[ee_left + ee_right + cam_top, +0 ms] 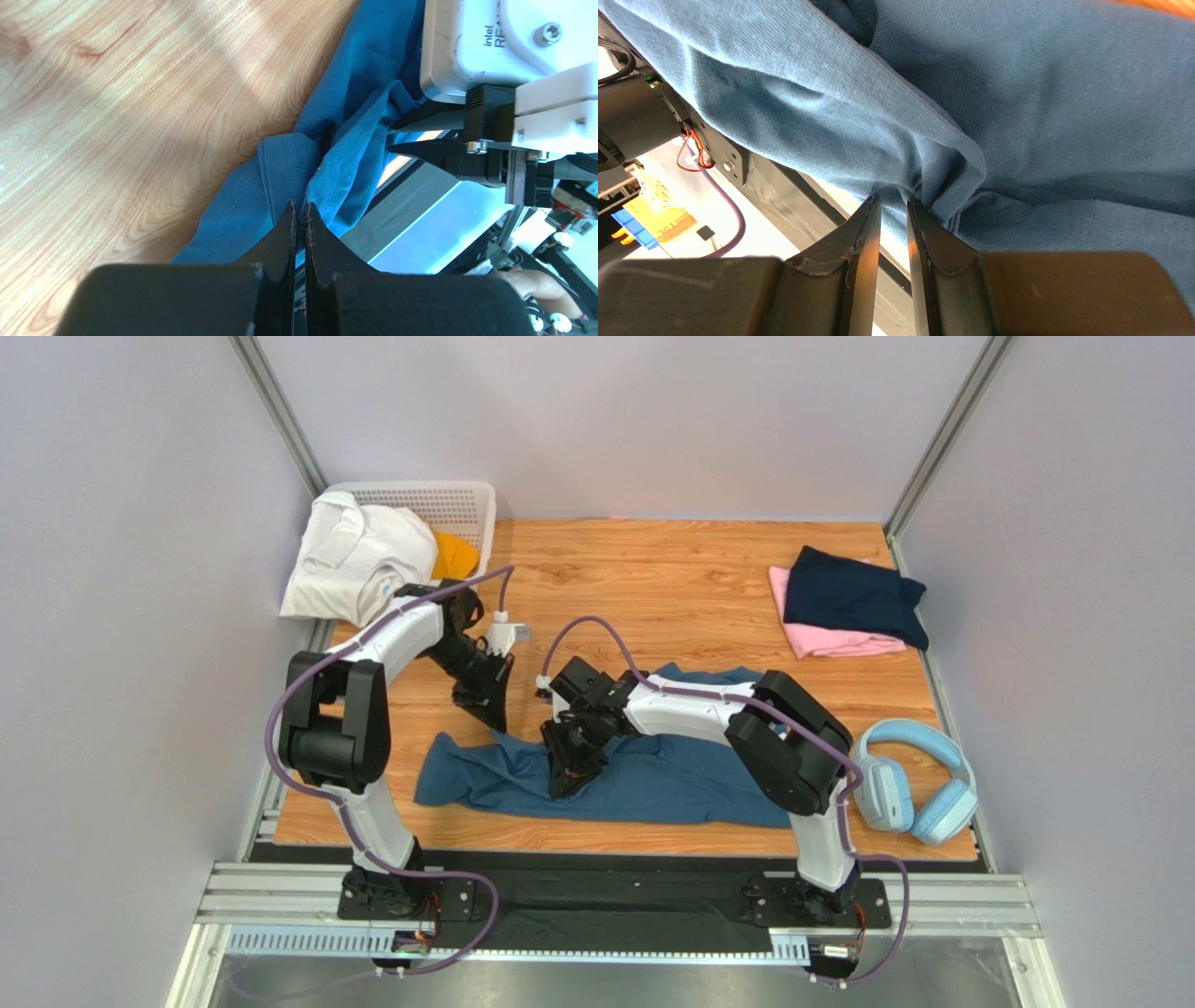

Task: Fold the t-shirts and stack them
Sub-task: Grap the side of the flattened tshirt furthest away from the robot with both arms

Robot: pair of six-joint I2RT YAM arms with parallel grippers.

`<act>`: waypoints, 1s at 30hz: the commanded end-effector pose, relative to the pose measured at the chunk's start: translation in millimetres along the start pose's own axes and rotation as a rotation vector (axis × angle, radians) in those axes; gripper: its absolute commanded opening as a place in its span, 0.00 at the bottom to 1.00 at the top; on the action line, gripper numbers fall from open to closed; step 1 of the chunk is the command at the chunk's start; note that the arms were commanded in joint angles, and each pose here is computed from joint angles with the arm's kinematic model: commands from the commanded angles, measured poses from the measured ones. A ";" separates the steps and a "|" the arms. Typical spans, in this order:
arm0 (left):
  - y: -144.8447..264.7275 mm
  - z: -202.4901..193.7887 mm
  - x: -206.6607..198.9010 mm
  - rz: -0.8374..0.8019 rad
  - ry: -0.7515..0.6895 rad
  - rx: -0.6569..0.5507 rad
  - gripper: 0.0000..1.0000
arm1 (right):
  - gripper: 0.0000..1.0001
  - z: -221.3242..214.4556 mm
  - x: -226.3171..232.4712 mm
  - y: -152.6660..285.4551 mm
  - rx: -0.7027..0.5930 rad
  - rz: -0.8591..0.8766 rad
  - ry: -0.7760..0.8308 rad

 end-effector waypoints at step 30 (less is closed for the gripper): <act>124.4 55.5 54.4 0.462 -0.054 -0.268 0.00 | 0.46 62.9 -198.8 207.2 -0.523 -0.363 -0.482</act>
Point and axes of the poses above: each gripper's point midway between its finger pads, its own y axis back along the fingers, its own x axis along the line the jaws close on, z = x × y, the point moved 8 cm from there along y, back along the fingers
